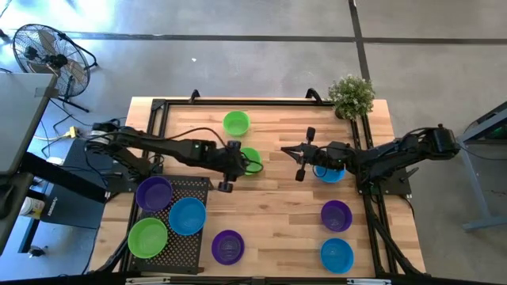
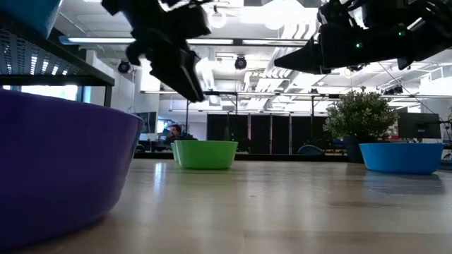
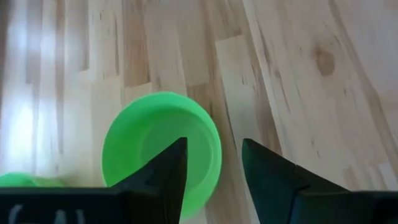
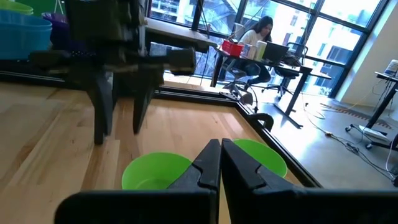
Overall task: Pick & Place Mini bowls
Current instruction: Stack the green bowl on the other green bowls on the shelf
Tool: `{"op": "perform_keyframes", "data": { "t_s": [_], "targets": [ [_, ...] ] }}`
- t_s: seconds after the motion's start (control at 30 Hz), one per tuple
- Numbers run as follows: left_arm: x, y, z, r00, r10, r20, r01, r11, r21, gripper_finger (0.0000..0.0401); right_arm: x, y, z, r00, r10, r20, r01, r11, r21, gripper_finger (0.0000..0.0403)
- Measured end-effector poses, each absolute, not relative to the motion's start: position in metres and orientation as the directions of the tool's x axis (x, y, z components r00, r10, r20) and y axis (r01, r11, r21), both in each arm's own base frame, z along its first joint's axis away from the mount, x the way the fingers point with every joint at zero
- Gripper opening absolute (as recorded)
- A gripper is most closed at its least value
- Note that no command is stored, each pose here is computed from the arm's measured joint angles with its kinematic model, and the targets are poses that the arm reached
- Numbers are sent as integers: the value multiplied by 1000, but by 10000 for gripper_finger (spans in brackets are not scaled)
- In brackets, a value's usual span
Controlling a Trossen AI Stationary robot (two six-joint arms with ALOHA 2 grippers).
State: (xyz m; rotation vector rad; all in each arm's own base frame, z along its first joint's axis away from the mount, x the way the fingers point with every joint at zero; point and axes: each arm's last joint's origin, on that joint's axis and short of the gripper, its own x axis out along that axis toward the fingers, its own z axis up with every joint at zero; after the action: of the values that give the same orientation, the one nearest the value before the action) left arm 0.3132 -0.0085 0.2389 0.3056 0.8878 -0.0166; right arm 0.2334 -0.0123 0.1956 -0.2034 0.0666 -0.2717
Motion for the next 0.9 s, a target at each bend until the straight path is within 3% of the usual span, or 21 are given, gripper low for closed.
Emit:
{"op": "perform_keyframes", "data": {
  "t_s": [0.4,0.9],
  "targets": [
    [341,-4,219,573,105,-813,116,971,208,209,233,-12,195,961,-272,-39,259,943,-208,2],
    [354,24,190,517,44,-855,60,994,87,211,233,-12,195,962,-269,-39,256,944,-208,1]
  ]
}}
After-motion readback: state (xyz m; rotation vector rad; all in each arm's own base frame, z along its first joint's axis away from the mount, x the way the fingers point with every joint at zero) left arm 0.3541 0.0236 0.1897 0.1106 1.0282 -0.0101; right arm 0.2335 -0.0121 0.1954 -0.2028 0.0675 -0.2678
